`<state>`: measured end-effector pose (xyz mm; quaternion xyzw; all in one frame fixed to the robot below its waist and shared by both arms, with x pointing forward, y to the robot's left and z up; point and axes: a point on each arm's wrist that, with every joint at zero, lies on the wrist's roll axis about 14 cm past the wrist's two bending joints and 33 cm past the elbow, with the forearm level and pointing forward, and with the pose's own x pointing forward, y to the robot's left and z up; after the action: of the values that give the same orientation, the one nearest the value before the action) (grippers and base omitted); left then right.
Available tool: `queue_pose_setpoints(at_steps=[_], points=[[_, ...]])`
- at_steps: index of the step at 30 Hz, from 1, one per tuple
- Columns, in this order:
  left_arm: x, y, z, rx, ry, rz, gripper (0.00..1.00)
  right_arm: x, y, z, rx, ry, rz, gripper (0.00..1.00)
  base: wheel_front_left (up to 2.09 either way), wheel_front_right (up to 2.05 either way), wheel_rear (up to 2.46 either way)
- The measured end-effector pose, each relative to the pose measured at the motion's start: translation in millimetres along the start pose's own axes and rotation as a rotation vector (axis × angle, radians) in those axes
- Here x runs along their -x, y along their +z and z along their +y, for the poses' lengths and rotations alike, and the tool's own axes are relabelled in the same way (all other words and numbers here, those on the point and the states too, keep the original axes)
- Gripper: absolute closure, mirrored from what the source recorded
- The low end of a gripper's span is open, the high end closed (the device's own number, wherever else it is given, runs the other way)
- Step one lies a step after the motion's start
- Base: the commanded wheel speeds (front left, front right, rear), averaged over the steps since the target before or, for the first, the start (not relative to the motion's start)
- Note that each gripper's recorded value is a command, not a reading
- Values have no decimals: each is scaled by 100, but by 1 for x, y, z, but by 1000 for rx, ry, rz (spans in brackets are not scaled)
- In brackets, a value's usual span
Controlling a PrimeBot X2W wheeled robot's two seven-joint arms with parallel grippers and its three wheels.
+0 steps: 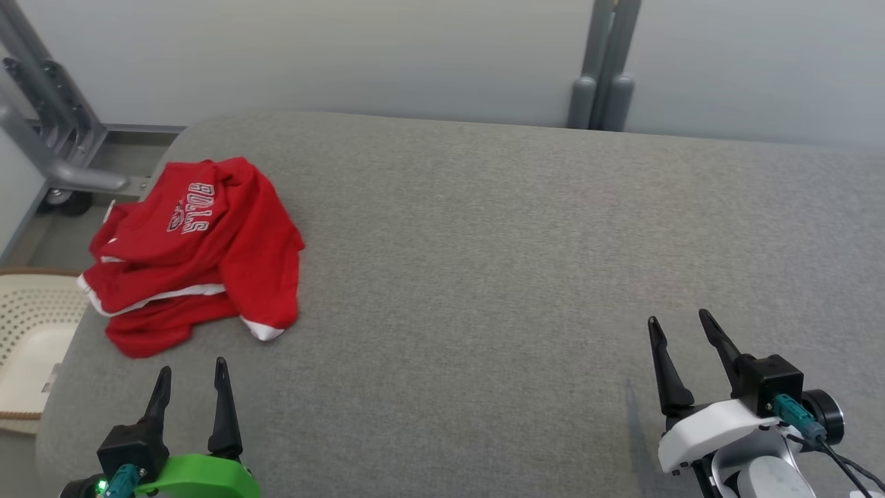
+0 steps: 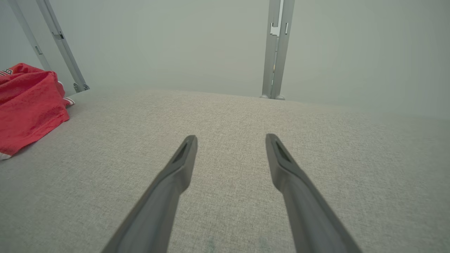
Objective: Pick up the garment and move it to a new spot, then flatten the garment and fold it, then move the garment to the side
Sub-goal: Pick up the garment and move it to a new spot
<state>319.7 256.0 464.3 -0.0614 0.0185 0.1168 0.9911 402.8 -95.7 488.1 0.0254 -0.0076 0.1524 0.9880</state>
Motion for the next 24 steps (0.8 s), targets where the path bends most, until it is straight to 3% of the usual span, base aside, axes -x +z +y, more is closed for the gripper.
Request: queue_pose_setpoints(at_steps=[11,24], points=[[53,-11,73,12,240,33,0,-38,-12,83,-22,247,27,0,0,0,0],[92,-12,108,26,364,33,0,-48,-17,136,-38,396,40,0,0,0,0]])
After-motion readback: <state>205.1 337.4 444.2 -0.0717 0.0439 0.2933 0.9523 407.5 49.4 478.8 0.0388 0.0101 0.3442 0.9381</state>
